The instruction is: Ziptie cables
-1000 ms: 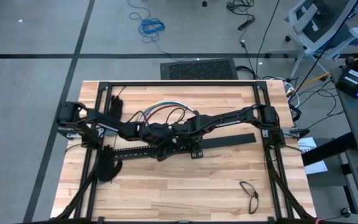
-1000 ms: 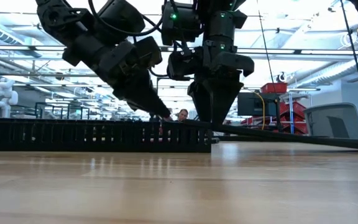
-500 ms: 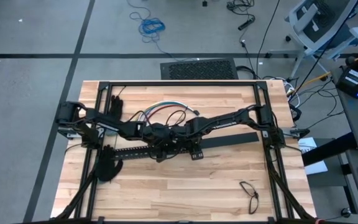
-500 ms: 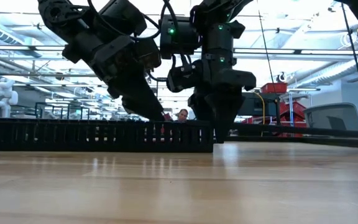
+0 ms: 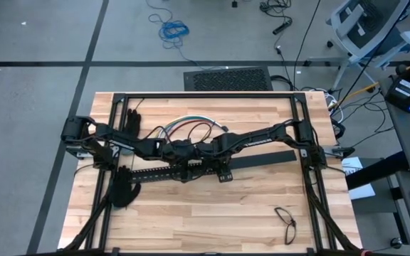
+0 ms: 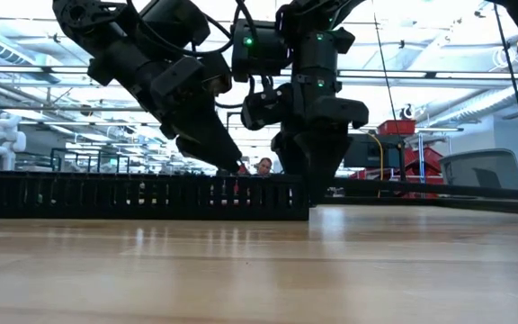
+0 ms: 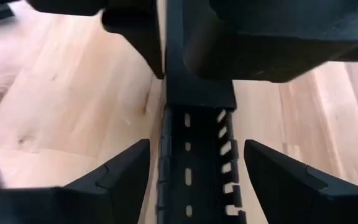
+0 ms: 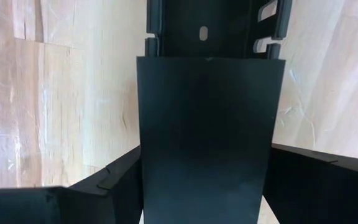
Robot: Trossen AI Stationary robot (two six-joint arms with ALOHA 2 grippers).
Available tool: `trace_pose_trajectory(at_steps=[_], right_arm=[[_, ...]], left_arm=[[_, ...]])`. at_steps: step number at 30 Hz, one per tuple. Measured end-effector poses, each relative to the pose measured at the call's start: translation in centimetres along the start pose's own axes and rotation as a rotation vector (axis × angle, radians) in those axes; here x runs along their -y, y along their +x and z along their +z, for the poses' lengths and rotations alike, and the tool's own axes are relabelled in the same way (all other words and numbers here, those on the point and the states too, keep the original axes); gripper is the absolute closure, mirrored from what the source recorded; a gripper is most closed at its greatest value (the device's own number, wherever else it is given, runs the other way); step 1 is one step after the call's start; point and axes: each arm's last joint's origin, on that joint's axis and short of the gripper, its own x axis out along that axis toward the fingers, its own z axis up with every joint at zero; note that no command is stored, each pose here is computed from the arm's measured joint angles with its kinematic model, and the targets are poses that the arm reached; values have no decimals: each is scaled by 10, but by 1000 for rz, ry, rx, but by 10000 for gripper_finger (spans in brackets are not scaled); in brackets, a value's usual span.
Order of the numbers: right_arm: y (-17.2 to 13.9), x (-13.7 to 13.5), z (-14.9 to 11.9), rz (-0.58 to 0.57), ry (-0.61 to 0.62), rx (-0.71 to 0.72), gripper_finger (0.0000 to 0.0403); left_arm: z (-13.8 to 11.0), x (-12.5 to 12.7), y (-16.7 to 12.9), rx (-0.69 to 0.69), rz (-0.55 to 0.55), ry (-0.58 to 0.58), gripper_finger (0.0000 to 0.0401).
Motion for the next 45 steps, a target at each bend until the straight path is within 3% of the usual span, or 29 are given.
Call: trace_pose_trajectory(at_steps=[18, 24, 34, 45], right_arm=[[0, -1, 0, -1, -1, -4, 147], [0, -1, 0, -3, -2, 0, 147], [0, 0, 1, -21, -17, 4, 147], [-1, 3, 1, -66, 5, -1, 145]], left_arm=[[-2, 1, 5, -3, -46, -1, 145], [-6, 7, 10, 4, 13, 9, 145], [-9, 22, 13, 9, -14, 31, 145], [-11, 22, 13, -10, 10, 19, 145]])
